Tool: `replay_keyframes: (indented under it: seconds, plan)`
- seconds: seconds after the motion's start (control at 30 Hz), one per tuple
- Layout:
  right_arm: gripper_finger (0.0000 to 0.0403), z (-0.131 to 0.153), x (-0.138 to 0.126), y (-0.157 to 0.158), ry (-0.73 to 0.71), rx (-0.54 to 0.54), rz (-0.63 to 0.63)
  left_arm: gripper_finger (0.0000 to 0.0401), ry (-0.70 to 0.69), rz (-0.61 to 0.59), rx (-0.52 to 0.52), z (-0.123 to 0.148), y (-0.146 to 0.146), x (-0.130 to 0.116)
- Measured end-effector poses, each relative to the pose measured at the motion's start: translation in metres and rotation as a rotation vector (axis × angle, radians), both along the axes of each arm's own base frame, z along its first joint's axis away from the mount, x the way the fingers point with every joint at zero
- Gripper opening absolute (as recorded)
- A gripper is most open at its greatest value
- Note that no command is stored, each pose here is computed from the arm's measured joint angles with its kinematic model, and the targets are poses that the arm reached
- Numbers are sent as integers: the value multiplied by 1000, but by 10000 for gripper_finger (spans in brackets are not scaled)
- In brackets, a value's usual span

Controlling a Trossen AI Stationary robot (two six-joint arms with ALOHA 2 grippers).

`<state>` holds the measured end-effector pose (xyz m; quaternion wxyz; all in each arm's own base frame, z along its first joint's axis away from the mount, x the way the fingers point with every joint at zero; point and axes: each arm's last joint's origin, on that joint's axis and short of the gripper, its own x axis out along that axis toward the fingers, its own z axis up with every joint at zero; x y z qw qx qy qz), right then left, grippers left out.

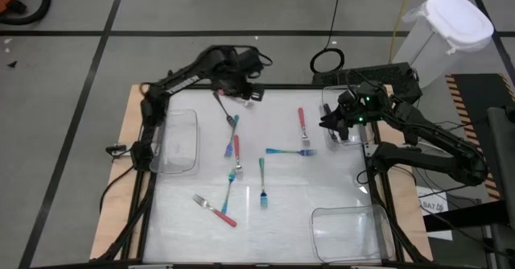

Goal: Sort silverware by color (type)
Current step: Put the black fork into the top right transparent bin

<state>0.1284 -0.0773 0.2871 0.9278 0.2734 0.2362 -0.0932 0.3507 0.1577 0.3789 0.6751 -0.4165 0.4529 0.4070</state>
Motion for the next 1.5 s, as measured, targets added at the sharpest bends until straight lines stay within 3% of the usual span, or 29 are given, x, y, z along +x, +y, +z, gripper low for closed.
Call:
replay_keyframes:
  seconds: [0.23, 0.4, 0.57, 0.83, 1.03, 1.13, 1.2, 1.27, 1.5]
  plan:
    - [146, 0, 0, -1, 3, -19, -28, 91, -35, -61, 145, 38, 6, -38]
    - [146, 0, 0, -3, 23, -34, -80, 90, 37, -200, 356, 62, -3, -61]
    - [146, -1, -1, -5, 42, -31, -175, 90, 47, -239, 412, 74, -7, -79]
    - [146, 4, 1, -9, -10, 23, -306, 90, 235, -259, 321, 19, -18, -104]
    - [146, 5, 0, -12, -15, 38, -423, 90, 37, -162, 322, -23, -28, -109]
    - [146, 5, 0, -13, -18, 46, -466, 90, 68, 8, 251, -49, -20, -108]
    - [146, 5, 0, -13, -24, 66, -479, 90, 112, 148, 176, -70, -12, -103]
    - [146, 5, 0, -13, -30, 90, -491, 90, 144, 211, 130, -87, -4, -96]
    - [146, 5, 0, -13, -44, 123, -505, 93, 211, 189, 0, -135, 22, -63]
